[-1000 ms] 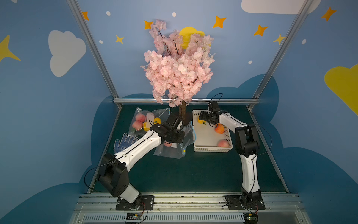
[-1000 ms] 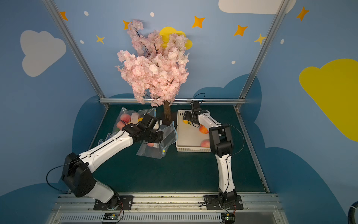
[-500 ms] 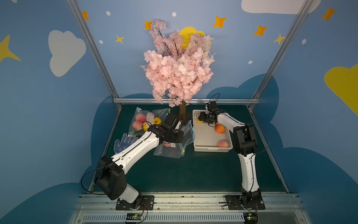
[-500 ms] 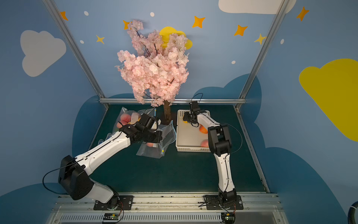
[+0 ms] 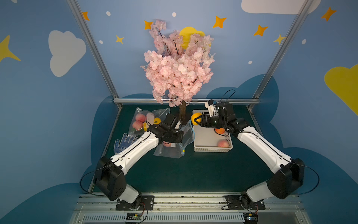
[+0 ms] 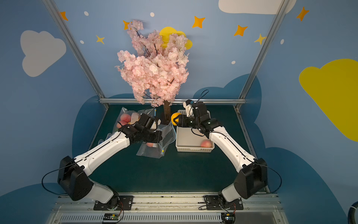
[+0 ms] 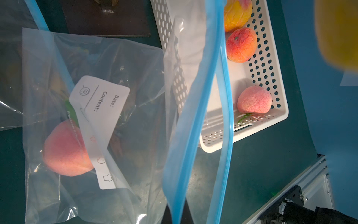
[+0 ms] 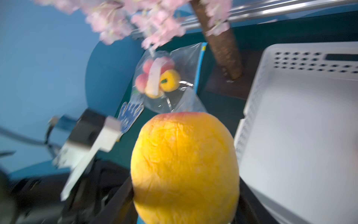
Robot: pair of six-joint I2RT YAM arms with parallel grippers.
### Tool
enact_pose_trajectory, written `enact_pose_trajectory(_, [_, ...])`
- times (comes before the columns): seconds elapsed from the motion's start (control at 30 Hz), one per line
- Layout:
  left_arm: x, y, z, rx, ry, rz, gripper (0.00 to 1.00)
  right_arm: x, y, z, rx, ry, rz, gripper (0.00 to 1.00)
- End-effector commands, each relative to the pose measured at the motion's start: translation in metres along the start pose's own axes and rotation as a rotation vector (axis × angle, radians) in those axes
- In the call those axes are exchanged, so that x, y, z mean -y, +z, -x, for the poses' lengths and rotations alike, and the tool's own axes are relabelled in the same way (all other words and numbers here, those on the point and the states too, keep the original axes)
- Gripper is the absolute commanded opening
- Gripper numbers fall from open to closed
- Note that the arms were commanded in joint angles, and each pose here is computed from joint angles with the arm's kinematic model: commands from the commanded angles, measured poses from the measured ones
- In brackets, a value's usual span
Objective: Place the peach in a zip-top bag and seal the zipper
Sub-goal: Place the peach in the zipper food storage bag, then pick up the peach from the basket.
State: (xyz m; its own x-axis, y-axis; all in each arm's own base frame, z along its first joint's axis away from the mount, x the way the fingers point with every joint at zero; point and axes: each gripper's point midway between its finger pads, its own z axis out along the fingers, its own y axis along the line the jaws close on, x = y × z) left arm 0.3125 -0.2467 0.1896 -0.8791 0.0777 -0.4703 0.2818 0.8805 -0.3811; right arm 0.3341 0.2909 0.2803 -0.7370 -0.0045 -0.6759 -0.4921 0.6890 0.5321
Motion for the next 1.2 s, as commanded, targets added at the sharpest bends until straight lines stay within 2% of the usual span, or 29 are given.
enact_pose_trajectory(0.0, [0.008,-0.022,0.013,0.053,0.018,-0.026,0.03,-0.009,0.012,-0.035,-0.069,-0.008,0.013,0.52])
enact_pose_trajectory(0.17, [0.014,-0.039,0.019,0.094,0.022,-0.040,0.03,-0.013,0.030,-0.056,-0.117,-0.030,-0.028,0.55])
enact_pose_trajectory(0.2, [0.014,-0.042,0.020,0.101,0.022,-0.036,0.03,-0.012,0.033,-0.057,-0.127,-0.027,-0.045,0.58])
enact_pose_trajectory(0.33, [0.015,-0.054,0.021,0.118,0.035,-0.037,0.03,-0.006,0.041,-0.049,-0.157,-0.015,-0.115,0.82])
enact_pose_trajectory(0.4, [0.013,-0.057,0.019,0.116,0.041,-0.024,0.03,-0.008,0.036,-0.040,-0.162,0.023,-0.128,0.87])
enact_pose_trajectory(0.57, [0.003,-0.059,0.018,0.116,0.040,0.024,0.03,-0.039,0.016,-0.019,-0.115,0.019,-0.003,0.89])
enact_pose_trajectory(0.67, [0.001,-0.056,0.019,0.112,0.042,0.031,0.03,-0.046,-0.004,-0.006,-0.040,-0.004,0.023,0.89])
enact_pose_trajectory(0.73, [-0.002,-0.053,0.018,0.106,0.040,0.040,0.03,-0.031,-0.018,0.001,0.034,-0.009,-0.039,0.89])
enact_pose_trajectory(0.8, [-0.003,-0.051,0.017,0.101,0.035,0.040,0.03,0.001,-0.026,0.001,0.061,0.017,-0.146,0.89])
enact_pose_trajectory(1.0, [-0.005,-0.050,0.011,0.096,0.025,0.035,0.03,0.107,-0.044,-0.040,-0.027,0.077,-0.487,0.88])
enact_pose_trajectory(1.17, [-0.008,-0.050,0.006,0.097,0.016,0.036,0.03,0.151,-0.052,-0.067,-0.111,0.094,-0.619,0.88])
